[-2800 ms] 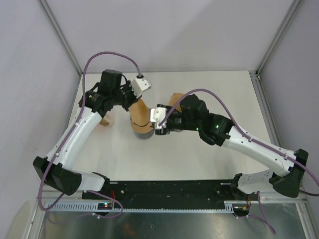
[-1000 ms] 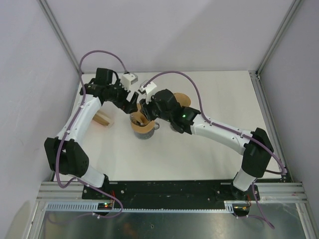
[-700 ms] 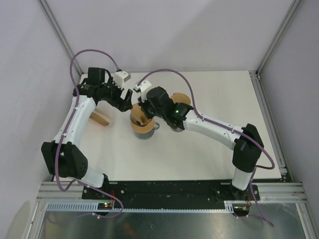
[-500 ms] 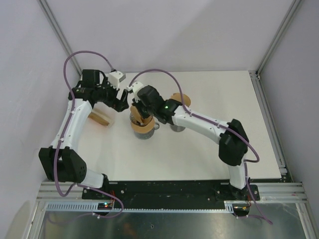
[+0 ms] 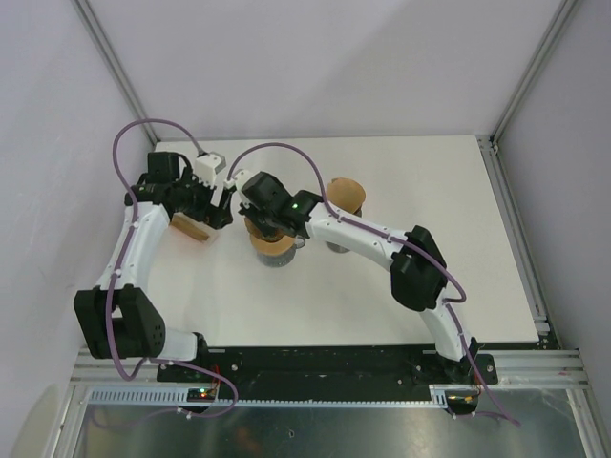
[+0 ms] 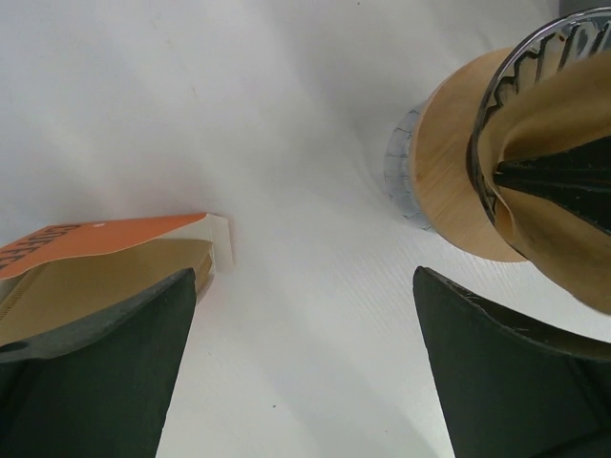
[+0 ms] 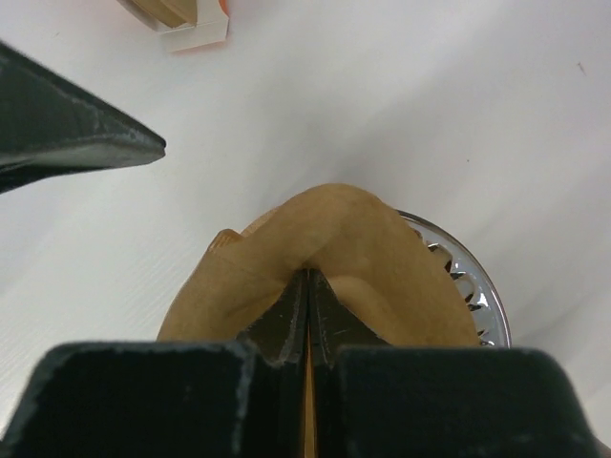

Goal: Place the coffee filter in the dripper

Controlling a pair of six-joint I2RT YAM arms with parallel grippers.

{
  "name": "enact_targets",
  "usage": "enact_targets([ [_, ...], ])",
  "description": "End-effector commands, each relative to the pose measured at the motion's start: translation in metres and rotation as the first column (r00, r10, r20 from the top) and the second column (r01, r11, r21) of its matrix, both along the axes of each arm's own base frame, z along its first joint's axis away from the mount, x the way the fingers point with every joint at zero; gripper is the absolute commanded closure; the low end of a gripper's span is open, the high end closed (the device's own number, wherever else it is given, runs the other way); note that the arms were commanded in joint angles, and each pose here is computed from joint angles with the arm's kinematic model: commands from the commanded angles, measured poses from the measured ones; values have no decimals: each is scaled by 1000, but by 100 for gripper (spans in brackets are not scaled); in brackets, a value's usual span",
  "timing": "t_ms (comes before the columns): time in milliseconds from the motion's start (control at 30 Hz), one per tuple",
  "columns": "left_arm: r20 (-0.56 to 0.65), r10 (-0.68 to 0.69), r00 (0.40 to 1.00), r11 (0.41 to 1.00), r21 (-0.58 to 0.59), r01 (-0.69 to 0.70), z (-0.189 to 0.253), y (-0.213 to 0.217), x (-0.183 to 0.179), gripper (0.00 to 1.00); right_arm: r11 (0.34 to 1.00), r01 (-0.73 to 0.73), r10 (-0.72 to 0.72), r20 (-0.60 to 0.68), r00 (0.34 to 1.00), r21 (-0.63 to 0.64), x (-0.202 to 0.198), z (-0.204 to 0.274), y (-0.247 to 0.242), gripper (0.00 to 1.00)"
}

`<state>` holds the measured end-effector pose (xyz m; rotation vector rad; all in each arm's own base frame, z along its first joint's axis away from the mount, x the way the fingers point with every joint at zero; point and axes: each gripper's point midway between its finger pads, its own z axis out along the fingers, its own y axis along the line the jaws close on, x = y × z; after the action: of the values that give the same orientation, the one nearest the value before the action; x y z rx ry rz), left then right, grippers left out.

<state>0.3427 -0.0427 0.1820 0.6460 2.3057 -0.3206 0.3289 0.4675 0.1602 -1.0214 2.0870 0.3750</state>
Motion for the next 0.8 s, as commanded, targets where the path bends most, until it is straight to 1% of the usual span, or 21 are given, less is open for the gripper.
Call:
enact_targets([
  [0,124,-10,992,999,-48,16,33,-8,5,0,996,26,-31,-57,998,-84,1,-29,-11,100],
  [100,131,-18,991,998,-60,26,36,-10,3,0,995,32,-37,-59,998,-90,2,-32,-13,100],
  [433,142,-51,988,986,-150,73,48,-27,-6,0,998,33,-36,-55,998,-62,6,-23,-13,100],
  [667,165,-65,984,967,-232,103,62,-41,-9,0,999,28,-28,-11,1000,16,7,17,-8,100],
  [733,168,-66,984,964,-244,106,64,-43,-9,0,999,24,-24,3,1000,39,6,29,-8,96],
  [767,169,-68,983,962,-249,109,65,-44,-8,0,999,21,-22,9,1000,50,6,35,-8,91],
])
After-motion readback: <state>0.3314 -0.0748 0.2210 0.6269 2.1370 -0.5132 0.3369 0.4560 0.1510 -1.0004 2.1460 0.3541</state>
